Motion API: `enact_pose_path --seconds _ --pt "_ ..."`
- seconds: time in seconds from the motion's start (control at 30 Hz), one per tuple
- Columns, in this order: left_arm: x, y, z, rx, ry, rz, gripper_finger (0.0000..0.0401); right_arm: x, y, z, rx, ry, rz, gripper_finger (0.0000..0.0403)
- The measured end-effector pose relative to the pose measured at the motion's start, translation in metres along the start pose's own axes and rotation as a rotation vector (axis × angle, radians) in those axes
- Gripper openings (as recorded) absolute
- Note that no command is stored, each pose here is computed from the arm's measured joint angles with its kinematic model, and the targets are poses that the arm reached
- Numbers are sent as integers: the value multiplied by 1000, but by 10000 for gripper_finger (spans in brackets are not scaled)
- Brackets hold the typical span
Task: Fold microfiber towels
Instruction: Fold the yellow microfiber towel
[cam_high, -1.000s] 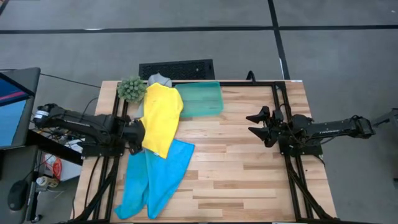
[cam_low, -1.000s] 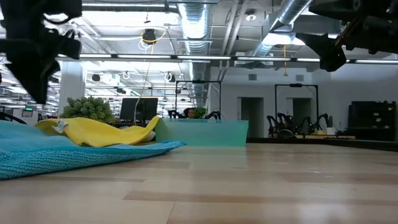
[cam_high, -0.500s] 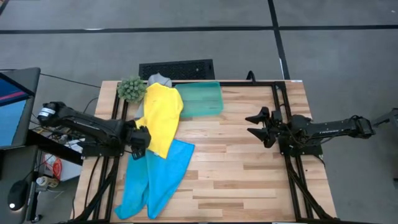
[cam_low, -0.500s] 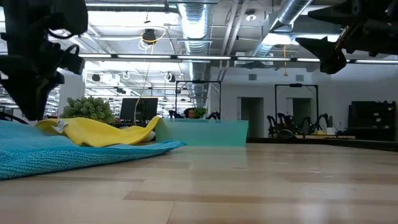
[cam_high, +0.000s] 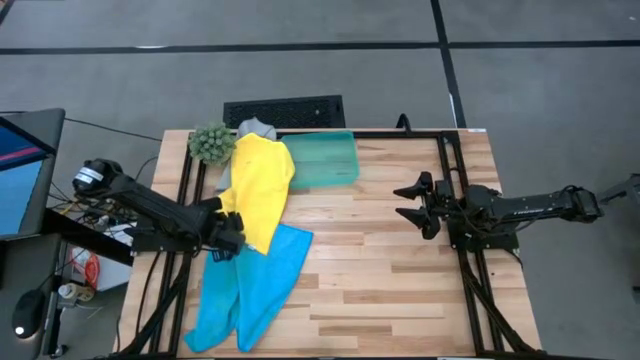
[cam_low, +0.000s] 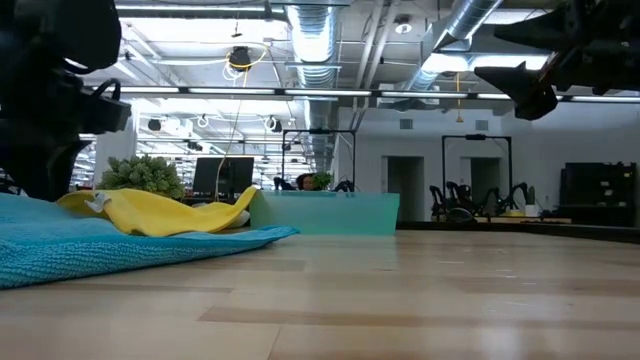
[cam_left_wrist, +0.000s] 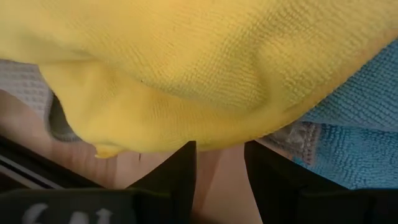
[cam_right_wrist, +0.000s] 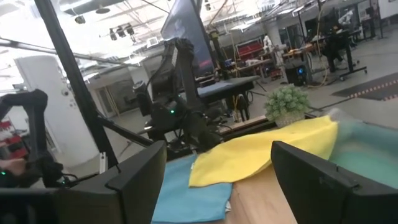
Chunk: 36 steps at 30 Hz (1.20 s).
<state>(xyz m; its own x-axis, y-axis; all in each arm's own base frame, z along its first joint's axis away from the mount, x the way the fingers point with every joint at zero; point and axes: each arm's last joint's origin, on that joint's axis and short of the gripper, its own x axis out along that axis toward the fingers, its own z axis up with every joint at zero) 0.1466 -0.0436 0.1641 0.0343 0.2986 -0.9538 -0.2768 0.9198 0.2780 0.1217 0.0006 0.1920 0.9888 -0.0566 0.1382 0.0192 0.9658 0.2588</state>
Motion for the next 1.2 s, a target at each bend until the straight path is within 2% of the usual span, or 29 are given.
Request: enact_pose_path --seconds 0.2,0.3,0.6,0.83,1.07,1.2 --pt "-1 -1 1 -32 -56 48 130 0 0 0 0 -1 1 315" --pt "-1 -3 5 -39 -109 39 122 0 0 0 0 -1 0 315" --pt "-1 -4 6 -30 -103 16 9 0 0 0 -1 -1 1 315" --pt "-4 -8 12 -77 -142 -41 0 0 0 0 0 -2 1 315" --pt "-34 -11 31 -123 -232 -114 0 0 0 1 60 -17 -1 315" --pt "-50 -11 41 -138 -294 -121 0 3 -3 -3 58 4 -77 315"
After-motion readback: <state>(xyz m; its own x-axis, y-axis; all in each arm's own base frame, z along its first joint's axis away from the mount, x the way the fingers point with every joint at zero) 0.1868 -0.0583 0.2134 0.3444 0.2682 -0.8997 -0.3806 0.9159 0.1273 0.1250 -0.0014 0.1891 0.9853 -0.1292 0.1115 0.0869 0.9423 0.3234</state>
